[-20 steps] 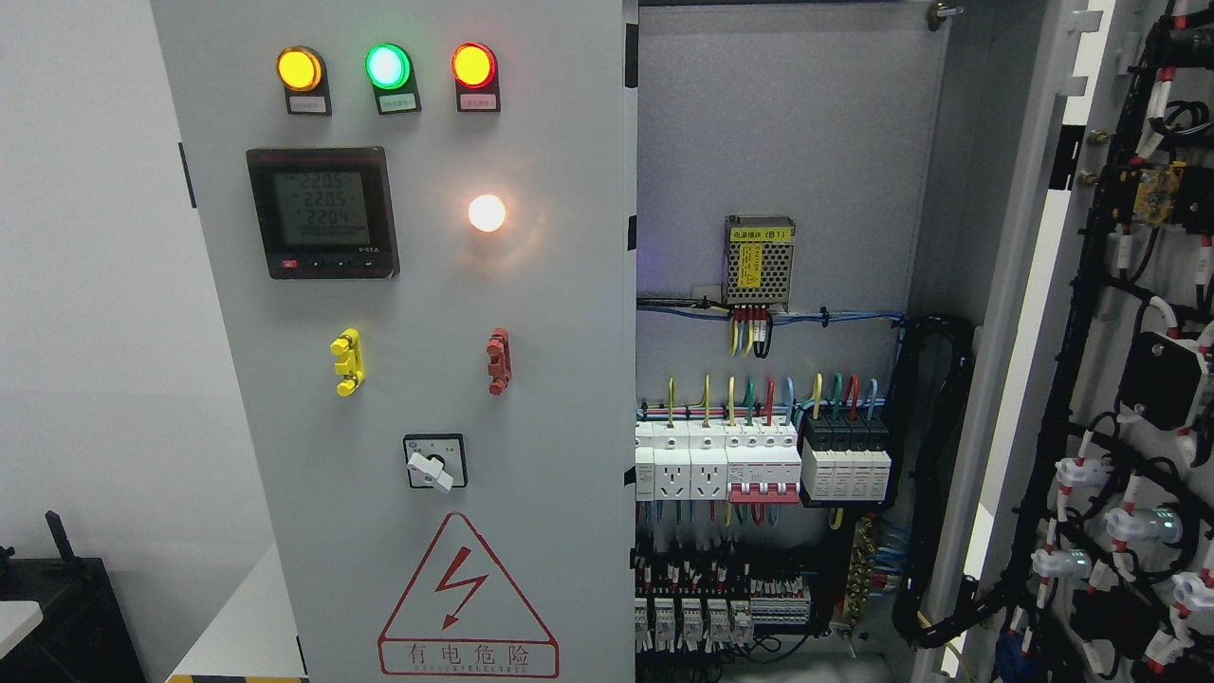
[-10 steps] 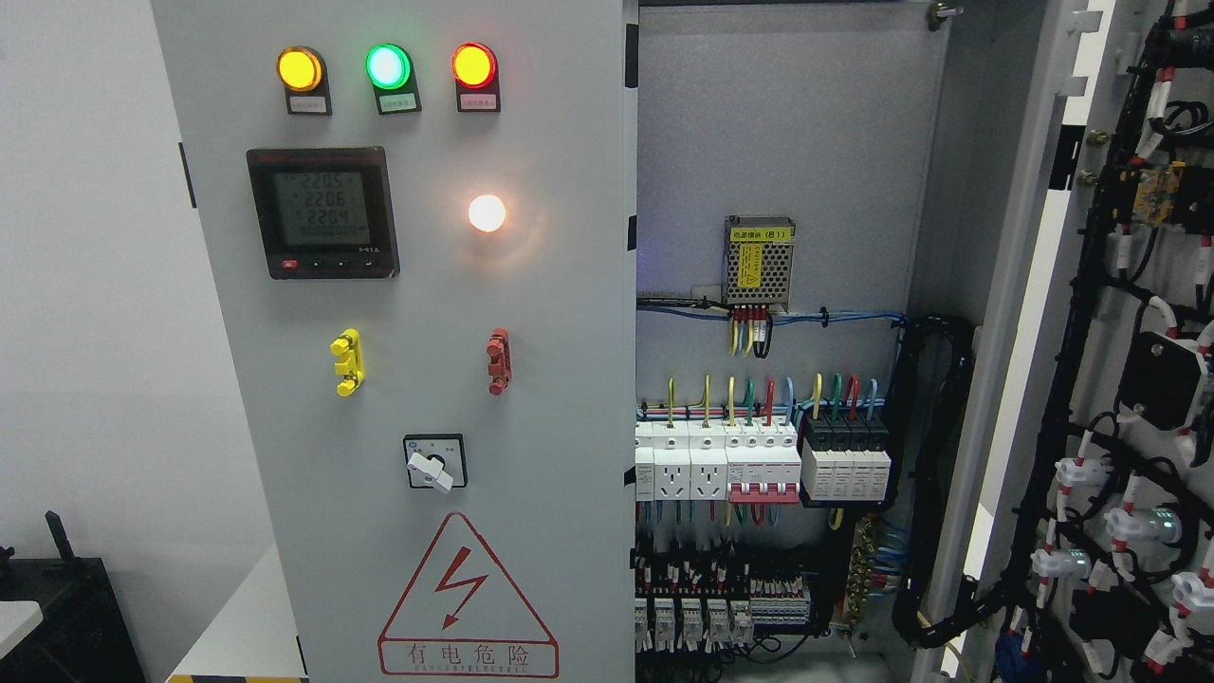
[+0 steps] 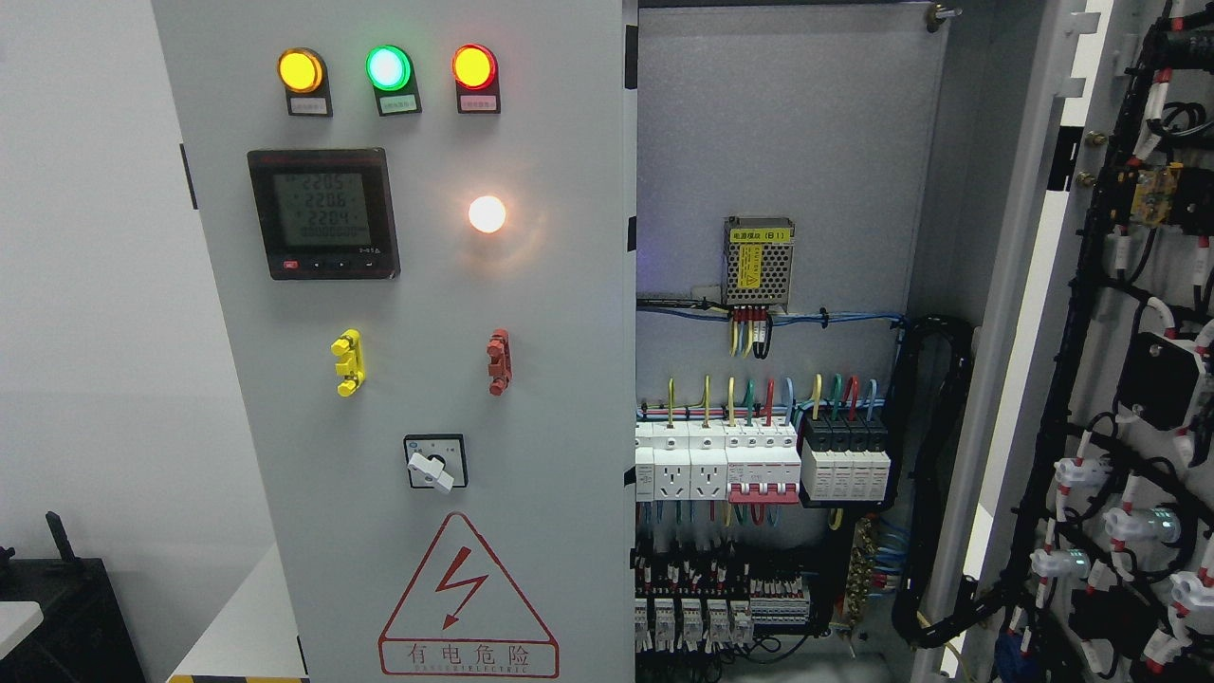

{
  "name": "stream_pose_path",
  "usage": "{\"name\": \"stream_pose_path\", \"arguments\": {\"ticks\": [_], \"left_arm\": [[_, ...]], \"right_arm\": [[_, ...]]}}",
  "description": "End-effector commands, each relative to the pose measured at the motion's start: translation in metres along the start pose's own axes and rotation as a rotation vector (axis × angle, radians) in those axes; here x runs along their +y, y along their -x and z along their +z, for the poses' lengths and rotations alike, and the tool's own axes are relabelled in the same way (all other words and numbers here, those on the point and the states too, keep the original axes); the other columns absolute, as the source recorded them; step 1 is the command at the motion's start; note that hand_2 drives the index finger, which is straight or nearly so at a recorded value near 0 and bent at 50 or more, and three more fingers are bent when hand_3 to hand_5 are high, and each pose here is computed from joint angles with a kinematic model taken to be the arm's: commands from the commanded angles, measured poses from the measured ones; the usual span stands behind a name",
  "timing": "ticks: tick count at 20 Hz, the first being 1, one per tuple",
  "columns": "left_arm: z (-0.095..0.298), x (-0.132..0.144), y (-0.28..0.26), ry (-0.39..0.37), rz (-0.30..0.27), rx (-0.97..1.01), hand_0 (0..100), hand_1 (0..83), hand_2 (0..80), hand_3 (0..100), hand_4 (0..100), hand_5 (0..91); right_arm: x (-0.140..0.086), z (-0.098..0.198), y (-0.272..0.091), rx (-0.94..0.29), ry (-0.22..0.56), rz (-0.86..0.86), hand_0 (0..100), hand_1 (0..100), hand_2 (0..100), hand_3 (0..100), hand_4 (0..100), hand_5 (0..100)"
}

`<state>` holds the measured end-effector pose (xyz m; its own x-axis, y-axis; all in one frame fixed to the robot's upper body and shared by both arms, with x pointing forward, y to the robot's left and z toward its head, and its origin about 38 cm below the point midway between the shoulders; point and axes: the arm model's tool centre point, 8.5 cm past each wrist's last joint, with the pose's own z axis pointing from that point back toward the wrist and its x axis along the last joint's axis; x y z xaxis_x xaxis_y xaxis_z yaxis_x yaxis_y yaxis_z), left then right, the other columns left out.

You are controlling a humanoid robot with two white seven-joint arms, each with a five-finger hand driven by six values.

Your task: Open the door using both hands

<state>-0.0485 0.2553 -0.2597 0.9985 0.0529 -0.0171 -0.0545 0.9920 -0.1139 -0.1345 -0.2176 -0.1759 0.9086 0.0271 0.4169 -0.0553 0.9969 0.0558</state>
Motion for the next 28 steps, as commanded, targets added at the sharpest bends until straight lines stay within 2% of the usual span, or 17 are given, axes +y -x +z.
{"name": "stream_pose_path", "arguments": {"ticks": [1,5,14,20,28], "left_arm": [[-0.004,-0.023,-0.002,0.039,-0.026,-0.007,0,0.0,0.0,0,4,0.0],[-0.004,-0.023,-0.003,0.038,-0.023,-0.014,0,0.0,0.0,0,4,0.0],[-0.005,-0.023,-0.018,0.039,-0.024,-0.041,0,0.0,0.0,0,4,0.0],[-0.005,-0.026,-0.018,0.043,-0.018,-0.043,0,0.0,0.0,0,4,0.0],[-0.005,-0.026,-0.018,0.043,-0.018,-0.043,0,0.0,0.0,0,4,0.0]], "right_arm": [[-0.010,0.025,-0.069,-0.252,-0.003,0.036,0,0,0,0,0,0],[-0.005,0.036,-0.100,-0.373,-0.015,0.038,0,0,0,0,0,0],[0.003,0.049,-0.143,-0.627,-0.037,0.044,0,0,0,0,0,0],[0.026,0.064,-0.188,-0.771,-0.101,0.033,0,0,0,0,0,0],[0.045,0.084,-0.211,-0.877,-0.204,0.060,0,0,0,0,0,0]]}}
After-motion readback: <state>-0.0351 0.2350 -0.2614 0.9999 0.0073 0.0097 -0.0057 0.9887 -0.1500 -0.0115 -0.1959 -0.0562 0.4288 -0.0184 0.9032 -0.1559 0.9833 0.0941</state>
